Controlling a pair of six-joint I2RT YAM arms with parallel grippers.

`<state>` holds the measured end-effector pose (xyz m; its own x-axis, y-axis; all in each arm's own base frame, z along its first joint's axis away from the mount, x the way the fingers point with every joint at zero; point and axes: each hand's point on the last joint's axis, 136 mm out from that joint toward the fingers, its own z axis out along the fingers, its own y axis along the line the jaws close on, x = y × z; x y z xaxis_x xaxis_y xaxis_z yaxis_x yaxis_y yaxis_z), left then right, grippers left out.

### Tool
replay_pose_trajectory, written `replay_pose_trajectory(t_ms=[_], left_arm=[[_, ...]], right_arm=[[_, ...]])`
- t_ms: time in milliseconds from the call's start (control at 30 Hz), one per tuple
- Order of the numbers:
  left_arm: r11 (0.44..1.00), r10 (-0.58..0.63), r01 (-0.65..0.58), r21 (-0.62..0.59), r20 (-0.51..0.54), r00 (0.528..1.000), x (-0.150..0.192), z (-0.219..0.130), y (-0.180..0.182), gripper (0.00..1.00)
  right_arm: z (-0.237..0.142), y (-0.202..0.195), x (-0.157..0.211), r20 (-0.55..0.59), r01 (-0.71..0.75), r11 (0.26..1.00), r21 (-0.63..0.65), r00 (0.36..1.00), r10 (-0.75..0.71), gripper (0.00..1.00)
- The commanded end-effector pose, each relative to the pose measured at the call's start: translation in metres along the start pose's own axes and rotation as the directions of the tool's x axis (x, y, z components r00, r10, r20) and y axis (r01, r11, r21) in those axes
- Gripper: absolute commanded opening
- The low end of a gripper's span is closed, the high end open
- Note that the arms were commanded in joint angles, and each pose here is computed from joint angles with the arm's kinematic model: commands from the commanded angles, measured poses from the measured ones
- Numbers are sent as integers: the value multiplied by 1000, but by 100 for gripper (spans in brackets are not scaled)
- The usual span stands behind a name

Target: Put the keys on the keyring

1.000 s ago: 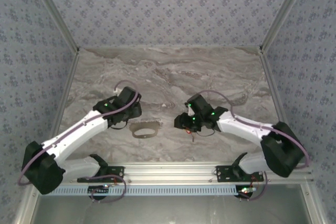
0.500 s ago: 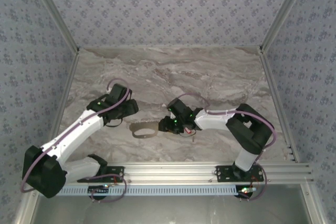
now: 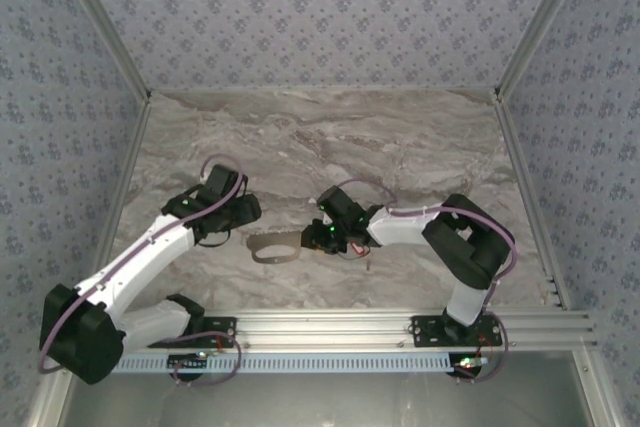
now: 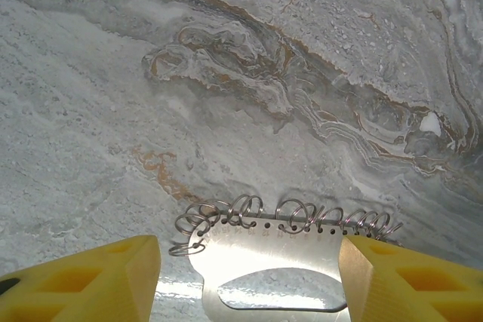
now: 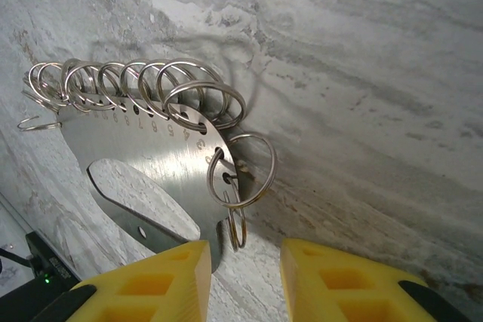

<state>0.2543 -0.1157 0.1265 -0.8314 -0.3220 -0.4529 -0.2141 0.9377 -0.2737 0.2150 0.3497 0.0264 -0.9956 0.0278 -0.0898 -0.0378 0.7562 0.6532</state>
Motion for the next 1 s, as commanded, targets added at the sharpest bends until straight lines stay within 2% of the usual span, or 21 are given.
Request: replay_pose_trajectory(t_ms=[0, 267, 533, 967], left_arm=[[1000, 12, -12, 12, 2, 1000, 0, -3, 2, 65], [1000, 8, -8, 17, 1, 1000, -2, -4, 3, 65], [1000, 2, -2, 19, 0, 1000, -2, -5, 6, 65], [999, 2, -3, 54, 6, 1000, -7, -8, -1, 67]], right_arm=[[8, 3, -7, 12, -12, 1000, -8, 1000, 12, 31], [13, 11, -14, 12, -9, 1000, -20, 1000, 9, 29], [16, 11, -13, -4, -17, 1000, -22, 1000, 17, 20], [4, -1, -4, 2, -34, 999, -5, 999, 34, 20]])
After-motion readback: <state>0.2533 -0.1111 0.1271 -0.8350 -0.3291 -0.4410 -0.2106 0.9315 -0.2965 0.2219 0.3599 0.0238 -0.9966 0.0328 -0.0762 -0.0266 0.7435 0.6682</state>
